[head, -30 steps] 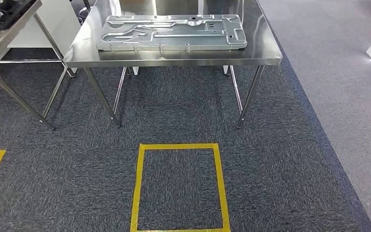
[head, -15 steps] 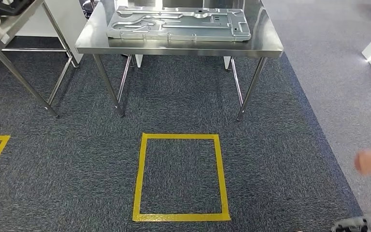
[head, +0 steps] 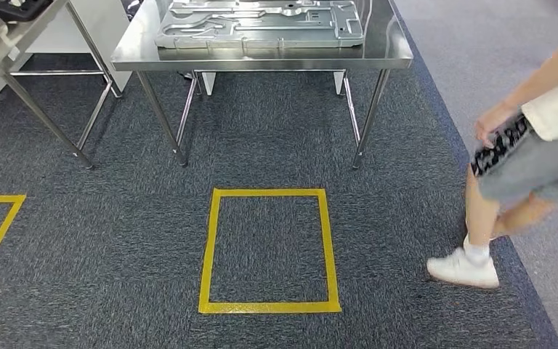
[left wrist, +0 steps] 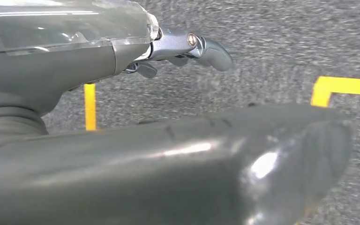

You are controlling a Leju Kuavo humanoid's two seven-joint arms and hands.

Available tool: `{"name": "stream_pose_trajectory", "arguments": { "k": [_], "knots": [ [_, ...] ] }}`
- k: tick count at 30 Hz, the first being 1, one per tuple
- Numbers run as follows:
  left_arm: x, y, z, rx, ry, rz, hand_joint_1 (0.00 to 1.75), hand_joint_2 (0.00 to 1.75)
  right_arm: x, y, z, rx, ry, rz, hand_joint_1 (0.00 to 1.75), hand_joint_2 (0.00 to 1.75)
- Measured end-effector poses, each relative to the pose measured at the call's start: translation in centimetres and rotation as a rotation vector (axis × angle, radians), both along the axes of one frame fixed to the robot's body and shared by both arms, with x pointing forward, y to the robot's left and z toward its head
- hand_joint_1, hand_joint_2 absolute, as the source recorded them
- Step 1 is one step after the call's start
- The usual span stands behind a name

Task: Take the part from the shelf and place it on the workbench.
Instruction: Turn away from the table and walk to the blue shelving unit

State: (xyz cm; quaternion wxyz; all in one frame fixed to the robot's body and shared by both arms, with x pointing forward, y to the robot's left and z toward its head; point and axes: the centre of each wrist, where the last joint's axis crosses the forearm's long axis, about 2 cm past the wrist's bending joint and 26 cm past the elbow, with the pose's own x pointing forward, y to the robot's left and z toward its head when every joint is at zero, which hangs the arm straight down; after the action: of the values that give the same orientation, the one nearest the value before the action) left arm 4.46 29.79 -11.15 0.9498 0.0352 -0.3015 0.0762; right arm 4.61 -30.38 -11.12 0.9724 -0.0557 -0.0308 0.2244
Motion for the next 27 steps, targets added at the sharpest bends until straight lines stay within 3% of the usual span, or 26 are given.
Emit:
{"name": "stream_pose_trajectory", "arguments": {
  "k": [15,27],
  "knots": [
    [0.11,-0.20,0.01,-0.002,0.000,-0.011,0.00,0.00,-0.08,-0.12,-0.01,-0.001,0.002,-0.002,0.00,0.00],
    [-0.27,0.18,-0.03,0.008,0.031,-0.012,0.00,0.00,-0.06,0.23,-0.02,0.072,-0.004,-0.132,0.00,0.00]
  ]
}}
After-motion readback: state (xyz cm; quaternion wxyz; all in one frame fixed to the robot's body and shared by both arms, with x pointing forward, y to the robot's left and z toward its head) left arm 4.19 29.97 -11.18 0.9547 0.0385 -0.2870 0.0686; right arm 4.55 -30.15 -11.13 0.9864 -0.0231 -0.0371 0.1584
